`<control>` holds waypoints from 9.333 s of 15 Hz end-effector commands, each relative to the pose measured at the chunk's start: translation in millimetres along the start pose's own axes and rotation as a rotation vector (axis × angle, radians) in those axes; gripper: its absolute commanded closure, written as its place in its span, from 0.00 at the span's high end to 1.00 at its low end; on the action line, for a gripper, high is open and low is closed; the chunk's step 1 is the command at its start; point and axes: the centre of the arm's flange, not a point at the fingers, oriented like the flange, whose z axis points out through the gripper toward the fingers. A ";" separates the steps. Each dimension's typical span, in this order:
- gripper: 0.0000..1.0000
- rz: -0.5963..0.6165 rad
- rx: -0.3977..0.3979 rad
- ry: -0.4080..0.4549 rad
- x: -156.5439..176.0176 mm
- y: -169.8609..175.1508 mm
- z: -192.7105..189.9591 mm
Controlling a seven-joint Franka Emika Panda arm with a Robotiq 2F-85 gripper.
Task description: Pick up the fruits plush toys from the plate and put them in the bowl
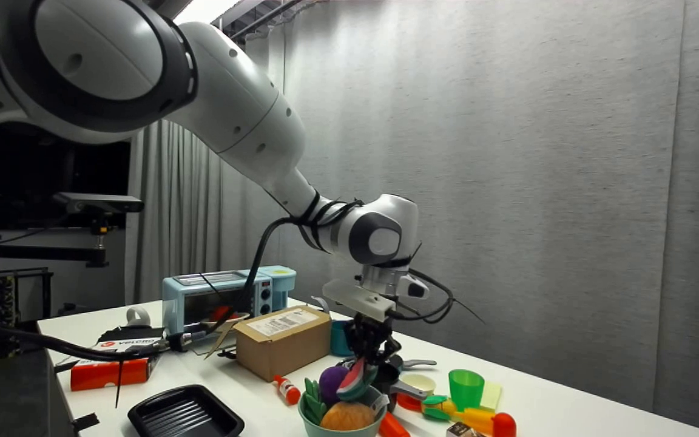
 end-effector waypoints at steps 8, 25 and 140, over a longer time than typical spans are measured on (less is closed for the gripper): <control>0.03 0.036 -0.153 -0.172 -36.8 -9.4 23.6; 1.00 0.116 -0.199 -0.008 -45.1 78.3 -45.8; 0.04 0.163 0.222 -0.015 -29.0 114.7 43.3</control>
